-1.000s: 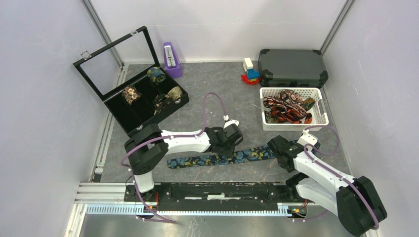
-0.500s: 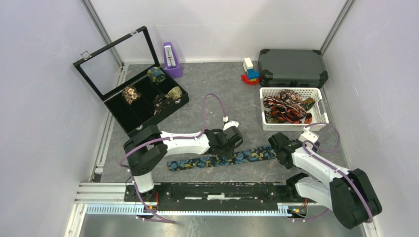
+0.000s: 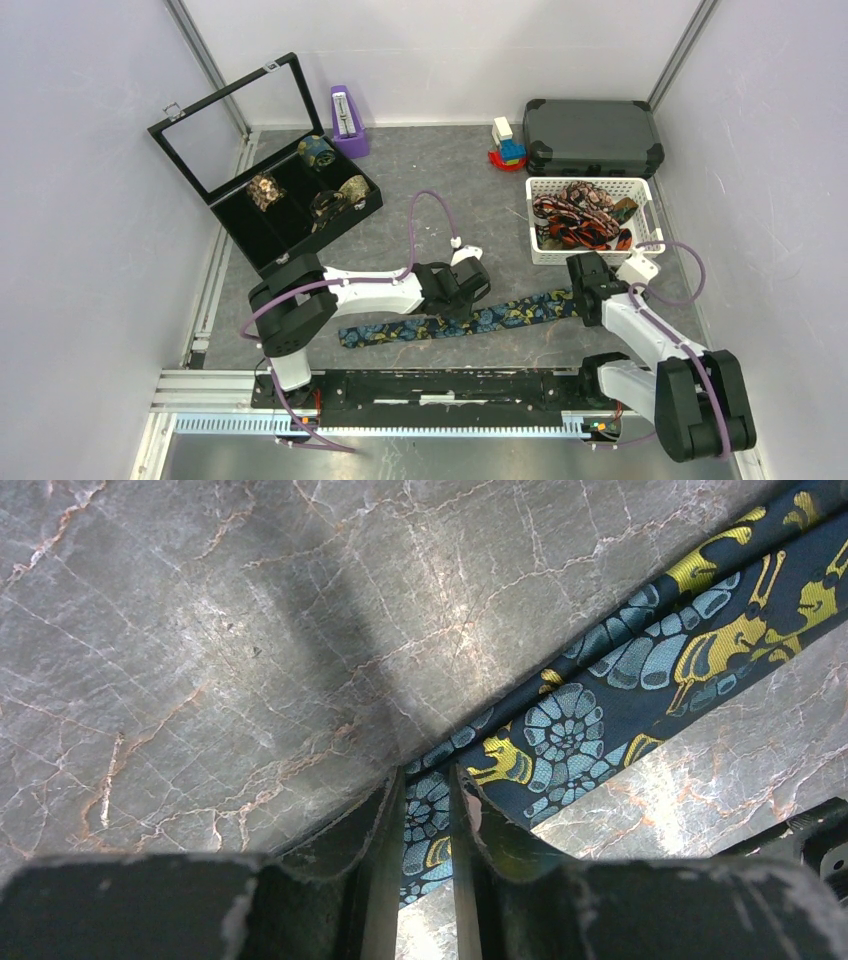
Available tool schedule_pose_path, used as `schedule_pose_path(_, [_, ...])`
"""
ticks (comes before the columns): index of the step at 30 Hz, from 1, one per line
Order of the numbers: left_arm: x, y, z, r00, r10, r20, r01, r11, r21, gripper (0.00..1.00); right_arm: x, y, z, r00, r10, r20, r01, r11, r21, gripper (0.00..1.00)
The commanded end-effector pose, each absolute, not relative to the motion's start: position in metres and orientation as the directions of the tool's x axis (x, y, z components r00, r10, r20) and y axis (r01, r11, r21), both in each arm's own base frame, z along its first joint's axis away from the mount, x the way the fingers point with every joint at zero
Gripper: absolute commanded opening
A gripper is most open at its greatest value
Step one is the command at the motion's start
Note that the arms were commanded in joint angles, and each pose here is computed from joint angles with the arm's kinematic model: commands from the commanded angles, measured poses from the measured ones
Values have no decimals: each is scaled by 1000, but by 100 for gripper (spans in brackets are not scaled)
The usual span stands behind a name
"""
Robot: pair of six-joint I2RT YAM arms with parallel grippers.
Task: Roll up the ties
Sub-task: Flatten out the tie at the center of the board.
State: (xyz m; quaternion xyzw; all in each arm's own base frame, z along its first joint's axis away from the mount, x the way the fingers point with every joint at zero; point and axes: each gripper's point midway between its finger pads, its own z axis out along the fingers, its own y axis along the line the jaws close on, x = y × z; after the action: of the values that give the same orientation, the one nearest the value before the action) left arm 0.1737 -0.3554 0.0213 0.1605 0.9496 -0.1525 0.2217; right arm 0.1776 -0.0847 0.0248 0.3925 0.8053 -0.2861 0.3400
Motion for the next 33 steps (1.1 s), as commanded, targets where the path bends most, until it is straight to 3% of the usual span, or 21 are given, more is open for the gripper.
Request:
schedule_pose_path(1, [163, -349, 17, -865, 233, -445, 356, 909, -215, 29, 194, -92, 37, -403, 452, -796, 837, 534, -121, 70])
schedule_pose_path(3, [163, -351, 18, -862, 237, -447, 363, 906, -219, 29, 197, -98, 41, -382, 474, -793, 847, 522, -97, 76])
schedule_pose_path(6, [161, -352, 18, -860, 250, -444, 376, 900, -222, 28, 198, -107, 48, -338, 513, -789, 871, 487, -56, 77])
schedule_pose_path(16, [158, -354, 22, -854, 272, -443, 399, 889, -225, 27, 214, -112, 26, -292, 626, -723, 874, 482, 64, 61])
schedule_pose_path(21, [157, -351, 20, -855, 275, -441, 398, 892, -216, 26, 217, -113, 21, -277, 646, -711, 871, 482, 98, 60])
schedule_pose_path(29, [155, -356, 19, -855, 285, -433, 406, 888, -216, 25, 213, -112, 3, -298, 686, -664, 877, 471, 94, 37])
schedule_pose_path(33, [154, -356, 18, -855, 287, -432, 406, 888, -214, 25, 213, -115, 8, -283, 678, -678, 880, 464, 97, 32])
